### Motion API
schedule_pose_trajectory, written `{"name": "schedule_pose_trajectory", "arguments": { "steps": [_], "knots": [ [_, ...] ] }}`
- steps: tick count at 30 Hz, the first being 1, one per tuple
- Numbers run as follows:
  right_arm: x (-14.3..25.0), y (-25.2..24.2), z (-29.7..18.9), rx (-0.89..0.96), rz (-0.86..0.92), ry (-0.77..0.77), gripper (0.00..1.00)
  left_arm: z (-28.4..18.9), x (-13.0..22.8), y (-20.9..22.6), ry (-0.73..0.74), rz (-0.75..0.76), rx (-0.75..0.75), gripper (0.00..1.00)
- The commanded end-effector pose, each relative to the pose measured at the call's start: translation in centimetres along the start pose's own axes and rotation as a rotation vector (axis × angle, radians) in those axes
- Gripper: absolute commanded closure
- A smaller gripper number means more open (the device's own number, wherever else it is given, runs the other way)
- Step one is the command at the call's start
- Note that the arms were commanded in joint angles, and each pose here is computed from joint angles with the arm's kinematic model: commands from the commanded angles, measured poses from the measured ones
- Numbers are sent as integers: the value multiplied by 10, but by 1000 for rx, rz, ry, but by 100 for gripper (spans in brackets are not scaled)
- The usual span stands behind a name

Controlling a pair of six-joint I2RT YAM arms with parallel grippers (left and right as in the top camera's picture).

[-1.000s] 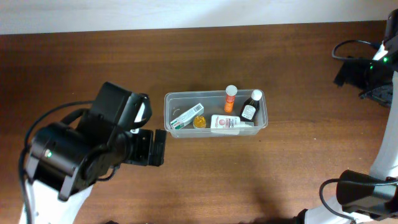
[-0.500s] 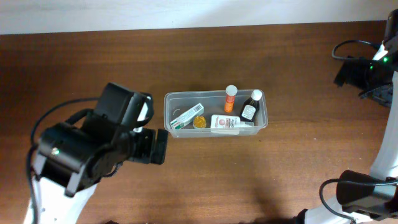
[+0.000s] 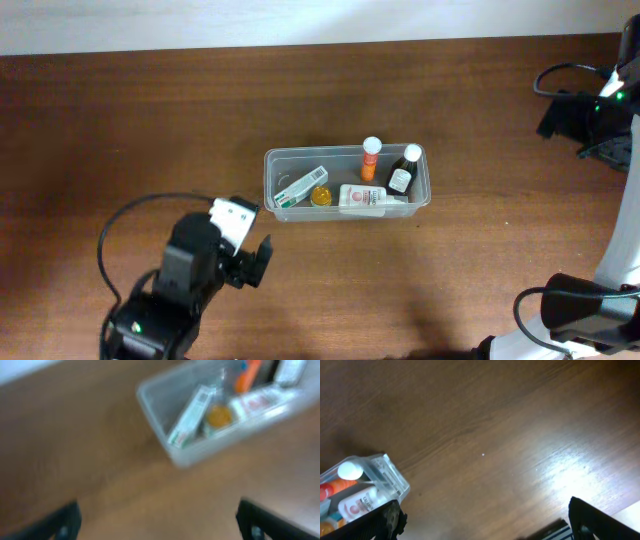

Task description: Pack container

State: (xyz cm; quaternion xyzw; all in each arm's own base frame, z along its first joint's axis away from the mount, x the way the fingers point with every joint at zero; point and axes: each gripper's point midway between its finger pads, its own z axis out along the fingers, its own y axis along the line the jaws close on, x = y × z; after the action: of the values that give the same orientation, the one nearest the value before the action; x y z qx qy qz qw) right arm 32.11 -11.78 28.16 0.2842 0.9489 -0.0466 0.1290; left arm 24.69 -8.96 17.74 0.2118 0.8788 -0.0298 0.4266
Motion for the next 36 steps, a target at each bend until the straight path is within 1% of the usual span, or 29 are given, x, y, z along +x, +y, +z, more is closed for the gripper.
{"name": "schedule_pose_trajectory", "arguments": {
  "steps": [1,3,8,22,28,36],
  "knots": [
    [0,-1,-1,1,9,-3,2,7,14,16,-127,-9,-79,1],
    [0,-1,-1,1,9,-3,2,6,15,24,-219,-33,-114,1],
    [0,-1,-1,1,9,-3,2,2,22,35,-337,-65,-155,1],
    [0,-1,-1,1,9,-3,1,-5,44,57,-439,-101,-280,1],
    [0,-1,-1,1,9,-3,2,-11,44,61,-498,-105,-309,1],
    [0,-1,-1,1,9,-3,2,-10,52,73,-493,-128,-348,1]
  ]
}}
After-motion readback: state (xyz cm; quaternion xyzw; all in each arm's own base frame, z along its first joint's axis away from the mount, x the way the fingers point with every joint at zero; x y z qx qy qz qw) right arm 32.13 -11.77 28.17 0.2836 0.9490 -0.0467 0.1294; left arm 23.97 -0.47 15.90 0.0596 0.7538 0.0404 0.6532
